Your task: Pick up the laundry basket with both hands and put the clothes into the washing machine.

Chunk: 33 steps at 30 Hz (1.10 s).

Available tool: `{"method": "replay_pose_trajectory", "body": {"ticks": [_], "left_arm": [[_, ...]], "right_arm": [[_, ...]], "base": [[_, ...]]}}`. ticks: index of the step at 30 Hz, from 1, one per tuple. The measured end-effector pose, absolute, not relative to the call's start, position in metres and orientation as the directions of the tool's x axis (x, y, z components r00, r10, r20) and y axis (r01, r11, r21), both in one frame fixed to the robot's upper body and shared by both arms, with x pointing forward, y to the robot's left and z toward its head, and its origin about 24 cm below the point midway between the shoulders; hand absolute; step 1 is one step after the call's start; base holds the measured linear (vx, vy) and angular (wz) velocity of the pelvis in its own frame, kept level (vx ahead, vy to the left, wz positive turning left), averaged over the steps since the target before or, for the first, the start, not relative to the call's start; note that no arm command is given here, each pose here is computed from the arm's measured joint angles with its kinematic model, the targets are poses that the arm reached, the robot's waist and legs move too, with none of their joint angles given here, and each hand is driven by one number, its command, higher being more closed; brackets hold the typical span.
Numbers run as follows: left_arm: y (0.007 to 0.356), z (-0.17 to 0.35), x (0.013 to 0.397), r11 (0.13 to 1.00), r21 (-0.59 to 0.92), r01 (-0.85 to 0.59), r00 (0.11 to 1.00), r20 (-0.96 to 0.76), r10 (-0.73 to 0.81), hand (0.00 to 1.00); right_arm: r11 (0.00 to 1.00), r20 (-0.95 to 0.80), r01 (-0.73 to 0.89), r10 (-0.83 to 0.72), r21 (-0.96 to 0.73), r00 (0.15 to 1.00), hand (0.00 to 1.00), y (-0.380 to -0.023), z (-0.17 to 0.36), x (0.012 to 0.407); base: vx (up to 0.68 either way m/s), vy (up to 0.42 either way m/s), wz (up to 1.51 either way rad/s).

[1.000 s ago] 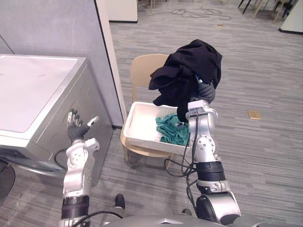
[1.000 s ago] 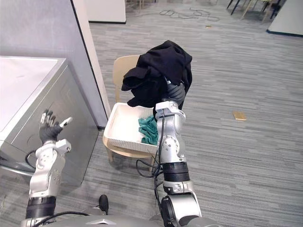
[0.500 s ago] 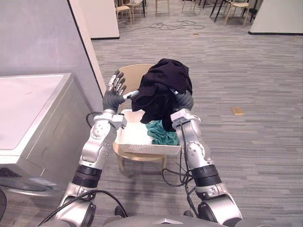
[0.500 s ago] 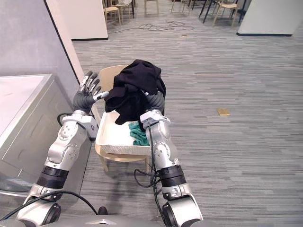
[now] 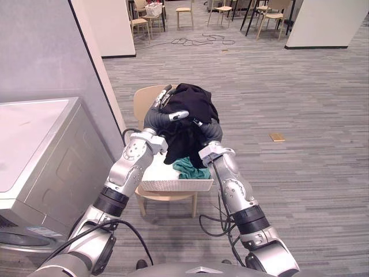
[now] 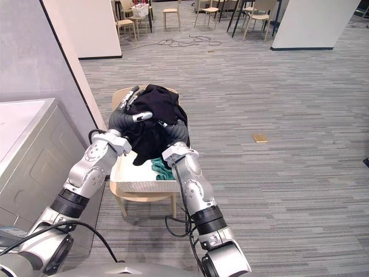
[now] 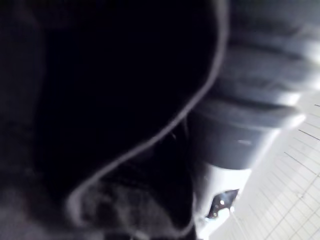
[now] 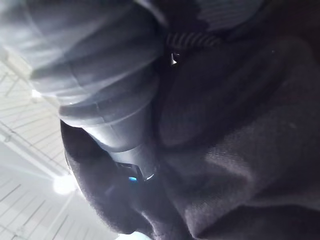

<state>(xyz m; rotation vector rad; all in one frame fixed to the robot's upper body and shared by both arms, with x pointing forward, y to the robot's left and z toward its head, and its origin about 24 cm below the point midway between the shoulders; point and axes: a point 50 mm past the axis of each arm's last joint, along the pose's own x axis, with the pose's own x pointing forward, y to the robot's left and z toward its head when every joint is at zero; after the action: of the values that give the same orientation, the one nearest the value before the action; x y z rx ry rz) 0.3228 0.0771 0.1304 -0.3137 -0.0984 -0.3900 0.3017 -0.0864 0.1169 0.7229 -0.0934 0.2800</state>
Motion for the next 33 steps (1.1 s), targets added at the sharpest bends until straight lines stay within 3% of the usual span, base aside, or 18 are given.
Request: {"method": "replay_pose_trajectory", "body": {"ticks": [8, 9, 18, 32, 33], "left_arm": [[0.066, 0.116, 0.324, 0.88, -0.211, 0.425, 0.905, 0.074, -0.419, 0.0], [0.065, 0.117, 0.325, 0.879, -0.203, 0.431, 0.902, 0.073, -0.425, 1.0], [0.053, 0.1, 0.331, 0.884, -0.087, 0.459, 0.886, -0.026, -0.463, 1.0], [0.059, 0.104, 0.336, 0.908, -0.093, 0.409, 0.911, -0.014, -0.412, 1.0], [0.058, 0.105, 0.336, 0.908, -0.096, 0.409, 0.911, -0.007, -0.411, 1.0]], "right_arm": [[0.72, 0.138, -0.28, 0.251, 0.635, 0.958, 1.0, -0.086, 0.107, 0.298], [0.721, 0.138, -0.28, 0.251, 0.634, 0.958, 1.0, -0.086, 0.107, 0.298], [0.749, 0.081, -0.272, 0.281, 0.604, 0.956, 1.0, -0.088, 0.094, 0.292], [0.712, 0.103, -0.355, 0.372, 0.606, 0.922, 1.0, -0.068, 0.098, 0.284], [0.711, 0.107, -0.358, 0.372, 0.606, 0.922, 0.0, -0.068, 0.099, 0.284]], "base": [[0.0, 0.0, 0.0], [0.0, 0.0, 0.0], [0.0, -0.002, 0.0], [0.0, 0.0, 0.0], [0.0, 0.0, 0.0]]}}
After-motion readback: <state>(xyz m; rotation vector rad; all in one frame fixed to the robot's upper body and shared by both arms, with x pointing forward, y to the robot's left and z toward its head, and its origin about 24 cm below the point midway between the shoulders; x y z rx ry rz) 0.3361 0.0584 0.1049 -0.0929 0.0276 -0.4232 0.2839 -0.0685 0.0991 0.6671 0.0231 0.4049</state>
